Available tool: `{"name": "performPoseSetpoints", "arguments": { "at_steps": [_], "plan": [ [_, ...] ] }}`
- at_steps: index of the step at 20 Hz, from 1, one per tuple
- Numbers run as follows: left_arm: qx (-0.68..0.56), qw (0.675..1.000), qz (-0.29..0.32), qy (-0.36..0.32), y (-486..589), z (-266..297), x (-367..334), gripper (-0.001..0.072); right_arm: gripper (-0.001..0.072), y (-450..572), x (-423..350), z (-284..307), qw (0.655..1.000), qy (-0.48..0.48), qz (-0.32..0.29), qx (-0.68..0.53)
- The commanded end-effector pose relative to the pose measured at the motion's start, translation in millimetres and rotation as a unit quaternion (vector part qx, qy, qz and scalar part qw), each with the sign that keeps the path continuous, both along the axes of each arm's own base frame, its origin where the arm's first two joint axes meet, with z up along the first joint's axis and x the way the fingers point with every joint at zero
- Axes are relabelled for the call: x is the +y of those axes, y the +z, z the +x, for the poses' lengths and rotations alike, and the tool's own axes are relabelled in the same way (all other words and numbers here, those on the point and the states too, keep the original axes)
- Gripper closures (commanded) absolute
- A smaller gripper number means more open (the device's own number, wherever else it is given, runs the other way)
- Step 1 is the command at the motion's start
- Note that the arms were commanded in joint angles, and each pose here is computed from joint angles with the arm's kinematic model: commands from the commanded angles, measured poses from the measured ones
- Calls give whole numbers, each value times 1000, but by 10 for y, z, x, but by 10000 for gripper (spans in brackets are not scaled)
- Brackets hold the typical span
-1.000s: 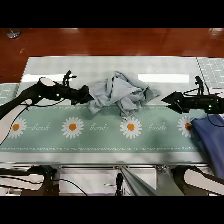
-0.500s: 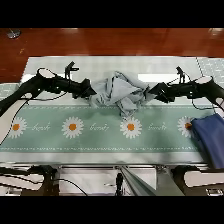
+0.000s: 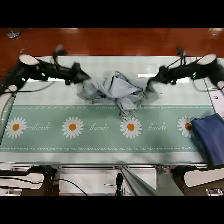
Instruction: Fold the shirts.
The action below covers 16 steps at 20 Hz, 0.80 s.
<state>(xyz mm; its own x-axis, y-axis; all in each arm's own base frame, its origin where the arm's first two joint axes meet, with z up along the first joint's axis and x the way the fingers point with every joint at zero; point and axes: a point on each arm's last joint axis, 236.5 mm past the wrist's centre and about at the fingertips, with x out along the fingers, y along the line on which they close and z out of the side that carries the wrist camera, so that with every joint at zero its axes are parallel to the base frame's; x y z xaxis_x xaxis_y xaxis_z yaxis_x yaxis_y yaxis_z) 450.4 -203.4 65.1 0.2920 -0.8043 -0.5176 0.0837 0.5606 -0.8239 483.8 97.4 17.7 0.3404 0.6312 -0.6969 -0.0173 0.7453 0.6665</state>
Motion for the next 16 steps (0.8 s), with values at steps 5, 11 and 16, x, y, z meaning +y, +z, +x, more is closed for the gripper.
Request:
{"name": "performPoseSetpoints", "arguments": {
  "at_steps": [5,11,16],
  "plan": [
    [-354,928,-30,115,3279,135,920,671,692,3366,-594,-273,940,-35,-92,-326],
    [-490,833,150,209,4313,-1042,1582,671,692,4242,-723,-1781,878,-100,-213,-418],
    [-500,760,316,270,4427,-1953,1863,671,692,4199,-712,-2706,860,-146,-269,-408]
  ]
}}
